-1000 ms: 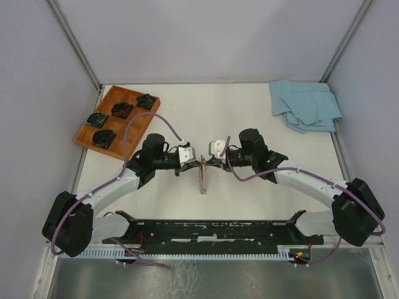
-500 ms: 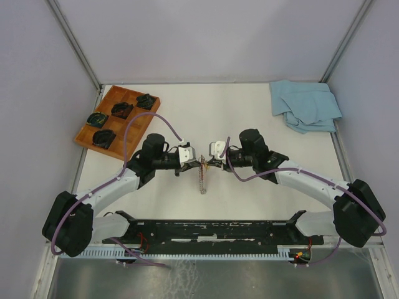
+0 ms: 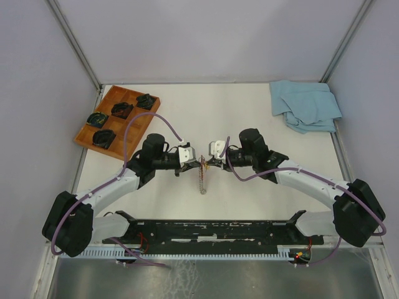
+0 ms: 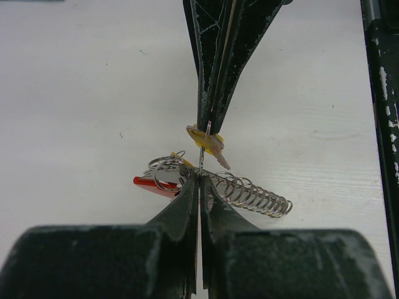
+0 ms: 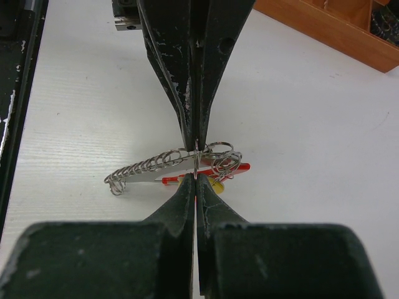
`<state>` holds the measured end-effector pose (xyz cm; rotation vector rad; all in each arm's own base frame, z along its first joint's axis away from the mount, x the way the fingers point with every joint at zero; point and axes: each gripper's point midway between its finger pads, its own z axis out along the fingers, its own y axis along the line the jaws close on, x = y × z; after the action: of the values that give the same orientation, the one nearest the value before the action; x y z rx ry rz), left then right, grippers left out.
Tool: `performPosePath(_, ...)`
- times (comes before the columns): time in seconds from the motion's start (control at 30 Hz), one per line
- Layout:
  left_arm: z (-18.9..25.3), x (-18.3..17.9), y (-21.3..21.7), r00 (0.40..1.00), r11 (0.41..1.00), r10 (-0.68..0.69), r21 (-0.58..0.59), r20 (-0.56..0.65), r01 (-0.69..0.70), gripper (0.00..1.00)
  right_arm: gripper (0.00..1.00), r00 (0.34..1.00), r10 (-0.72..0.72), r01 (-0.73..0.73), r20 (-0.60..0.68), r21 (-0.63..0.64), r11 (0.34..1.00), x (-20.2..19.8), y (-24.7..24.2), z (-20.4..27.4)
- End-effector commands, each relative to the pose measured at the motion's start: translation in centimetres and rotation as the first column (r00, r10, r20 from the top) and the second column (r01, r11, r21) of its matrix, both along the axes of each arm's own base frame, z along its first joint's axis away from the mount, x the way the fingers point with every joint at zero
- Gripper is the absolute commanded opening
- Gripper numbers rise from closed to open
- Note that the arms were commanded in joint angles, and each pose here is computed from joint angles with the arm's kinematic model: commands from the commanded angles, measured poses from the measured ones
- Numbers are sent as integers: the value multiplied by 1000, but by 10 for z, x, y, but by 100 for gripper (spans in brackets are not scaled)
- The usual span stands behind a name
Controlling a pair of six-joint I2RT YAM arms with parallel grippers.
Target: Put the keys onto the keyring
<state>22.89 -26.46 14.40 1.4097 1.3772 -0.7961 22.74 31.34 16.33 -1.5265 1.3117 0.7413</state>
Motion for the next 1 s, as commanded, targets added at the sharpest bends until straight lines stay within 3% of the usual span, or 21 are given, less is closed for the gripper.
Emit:
performPosePath(0.0, 23, 2, -8, 996, 998, -45, -44, 79, 48, 3, 1, 998, 20, -23, 60, 62, 998, 9, 11, 29)
performPosePath(0.97, 21, 2, -8, 996, 998, -48, -38, 72, 51, 3, 1, 998, 6, -9, 70, 34, 999, 10, 7, 25)
